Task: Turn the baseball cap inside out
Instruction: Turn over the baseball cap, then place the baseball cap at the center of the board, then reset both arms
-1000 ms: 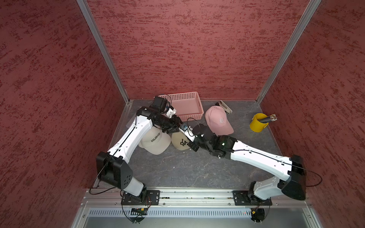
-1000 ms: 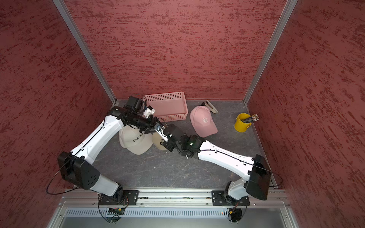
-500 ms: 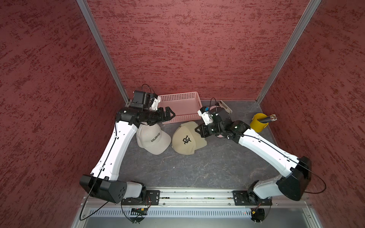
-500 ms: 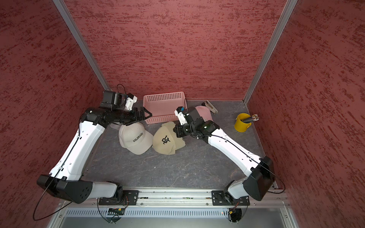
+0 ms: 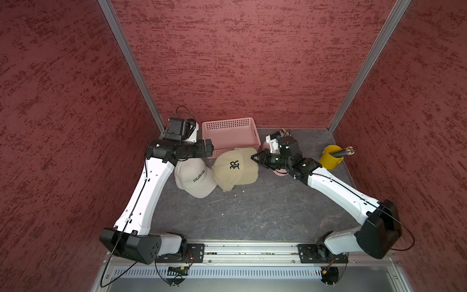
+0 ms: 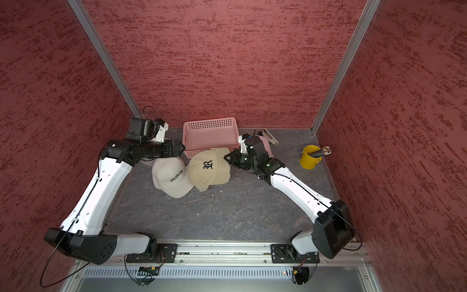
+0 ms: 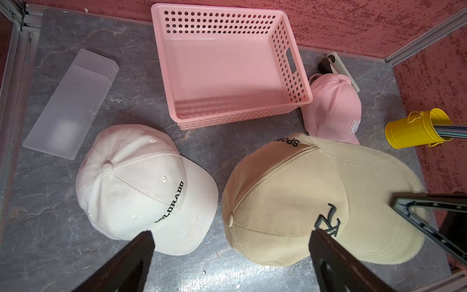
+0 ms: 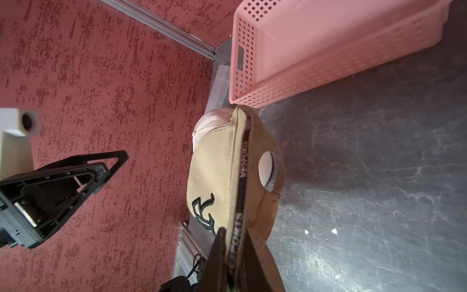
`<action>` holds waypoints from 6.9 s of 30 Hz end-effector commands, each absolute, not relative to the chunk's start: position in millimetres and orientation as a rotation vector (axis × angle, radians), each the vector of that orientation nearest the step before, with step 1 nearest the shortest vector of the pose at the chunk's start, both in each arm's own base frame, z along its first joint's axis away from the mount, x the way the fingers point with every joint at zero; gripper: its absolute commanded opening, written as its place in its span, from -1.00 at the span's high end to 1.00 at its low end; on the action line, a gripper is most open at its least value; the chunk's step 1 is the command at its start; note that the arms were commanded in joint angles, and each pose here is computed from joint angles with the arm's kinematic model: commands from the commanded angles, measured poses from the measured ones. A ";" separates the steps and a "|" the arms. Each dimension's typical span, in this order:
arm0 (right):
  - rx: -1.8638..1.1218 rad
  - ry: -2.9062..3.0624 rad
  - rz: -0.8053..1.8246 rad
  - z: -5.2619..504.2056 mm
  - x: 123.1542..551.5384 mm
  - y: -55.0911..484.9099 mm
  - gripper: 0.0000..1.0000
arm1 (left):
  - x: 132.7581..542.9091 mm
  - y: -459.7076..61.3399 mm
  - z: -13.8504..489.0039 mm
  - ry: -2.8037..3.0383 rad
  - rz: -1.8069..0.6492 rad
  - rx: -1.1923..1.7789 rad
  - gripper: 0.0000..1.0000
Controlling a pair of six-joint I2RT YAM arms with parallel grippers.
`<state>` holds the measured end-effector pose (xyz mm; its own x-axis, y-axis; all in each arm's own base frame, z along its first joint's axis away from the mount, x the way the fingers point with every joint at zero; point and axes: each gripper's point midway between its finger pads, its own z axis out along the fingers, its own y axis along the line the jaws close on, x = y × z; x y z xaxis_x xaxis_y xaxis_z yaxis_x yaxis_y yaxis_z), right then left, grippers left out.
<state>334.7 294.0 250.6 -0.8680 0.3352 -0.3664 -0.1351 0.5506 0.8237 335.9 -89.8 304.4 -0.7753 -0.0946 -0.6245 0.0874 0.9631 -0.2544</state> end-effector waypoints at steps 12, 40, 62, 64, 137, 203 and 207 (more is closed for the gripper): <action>0.209 2.026 1.497 257.7 374.3 311.1 1.00 | 338.9 -87.5 302.9 2.405 -0.334 0.034 -0.99; 0.352 2.120 1.431 189.2 387.8 267.1 0.82 | 335.4 -86.2 300.4 2.410 -0.330 0.025 -0.99; 0.557 2.213 1.304 125.5 379.8 231.4 0.49 | 336.1 -87.0 297.5 2.407 -0.330 0.044 -0.99; 0.559 2.234 1.282 120.4 377.3 228.9 0.36 | 335.5 -86.6 298.0 2.406 -0.329 0.044 -0.99; 0.095 1.740 -0.196 152.5 390.7 1.6 -0.96 | 346.0 7.3 186.8 1.729 0.010 -0.113 -0.99; 0.038 1.743 -0.133 134.8 392.5 10.0 -0.97 | 398.7 -2.9 115.3 1.816 -0.059 -0.022 -0.99; 0.038 1.744 -0.133 134.6 392.6 9.7 -0.97 | 398.6 -2.8 114.3 1.820 -0.060 -0.024 -0.99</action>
<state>383.4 10.1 123.8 -0.1992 -0.0560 -0.9784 0.1036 0.9916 -0.0778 396.6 -3.7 112.7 -0.2440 -0.0519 -0.9684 0.0224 0.9980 -0.0592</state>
